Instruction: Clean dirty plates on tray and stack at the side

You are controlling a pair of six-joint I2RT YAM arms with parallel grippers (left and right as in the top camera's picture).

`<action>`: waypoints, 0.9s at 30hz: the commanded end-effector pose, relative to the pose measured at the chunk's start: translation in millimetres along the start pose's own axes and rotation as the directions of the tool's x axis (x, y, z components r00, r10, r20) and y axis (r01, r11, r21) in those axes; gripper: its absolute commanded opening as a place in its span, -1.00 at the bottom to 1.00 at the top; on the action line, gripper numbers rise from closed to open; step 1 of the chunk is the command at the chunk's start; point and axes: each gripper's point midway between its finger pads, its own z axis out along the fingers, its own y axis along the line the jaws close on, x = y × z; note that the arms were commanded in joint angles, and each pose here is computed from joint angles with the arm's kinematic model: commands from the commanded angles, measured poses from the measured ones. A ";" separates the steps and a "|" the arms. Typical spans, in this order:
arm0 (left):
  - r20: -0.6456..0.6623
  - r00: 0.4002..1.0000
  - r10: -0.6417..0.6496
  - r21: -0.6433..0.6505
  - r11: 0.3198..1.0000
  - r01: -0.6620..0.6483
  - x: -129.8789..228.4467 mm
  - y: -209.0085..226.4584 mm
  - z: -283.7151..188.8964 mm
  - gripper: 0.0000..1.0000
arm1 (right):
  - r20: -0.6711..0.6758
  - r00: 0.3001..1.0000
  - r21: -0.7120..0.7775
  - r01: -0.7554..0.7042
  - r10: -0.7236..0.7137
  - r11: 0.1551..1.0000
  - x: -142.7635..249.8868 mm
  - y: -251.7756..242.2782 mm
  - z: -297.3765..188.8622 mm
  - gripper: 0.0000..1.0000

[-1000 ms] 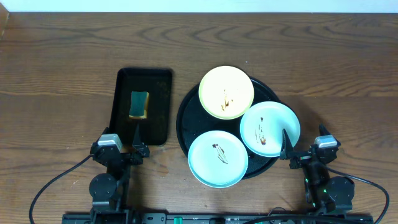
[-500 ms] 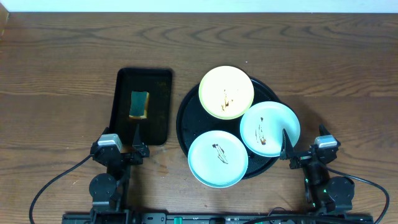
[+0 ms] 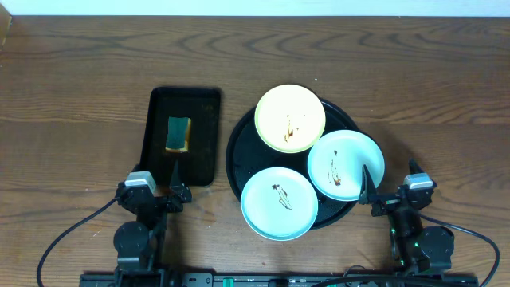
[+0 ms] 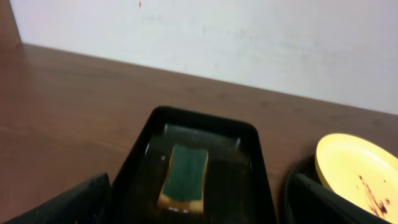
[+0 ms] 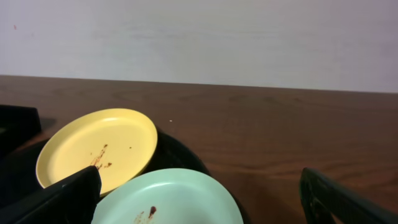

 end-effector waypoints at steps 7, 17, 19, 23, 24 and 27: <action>-0.192 0.981 -0.011 -0.033 0.999 0.004 -14.7 -4.1 -5.0 0.82 | -0.068 0.994 0.077 -0.083 0.088 0.994 -2.6 -10.3 -5.9 0.99; -0.519 0.854 -0.034 -0.100 0.995 -0.021 -44.3 -10.1 19.0 0.82 | -0.346 0.930 0.140 -0.078 0.122 0.987 -6.6 -14.7 -0.5 0.99; -0.575 0.817 -0.041 -0.112 0.993 -0.028 -49.5 -11.2 21.8 0.82 | -0.416 0.900 0.150 -0.074 0.131 0.986 -9.8 -14.9 4.5 0.98; -0.678 0.733 -0.058 -0.134 0.990 -0.045 -48.3 -10.9 20.8 0.82 | -0.547 0.825 0.162 -0.067 0.146 0.984 -18.3 -14.5 17.8 0.98; -0.697 0.715 -0.062 -0.138 0.989 -0.049 -44.3 -10.1 19.8 0.82 | -0.573 0.808 0.158 -0.054 0.136 0.986 -20.6 -14.6 20.7 0.98; -0.742 0.667 -0.071 -0.147 0.987 -0.058 -30.4 -7.3 17.4 0.82 | -0.622 0.775 0.136 -0.035 0.113 0.990 -29.4 -12.7 30.2 0.98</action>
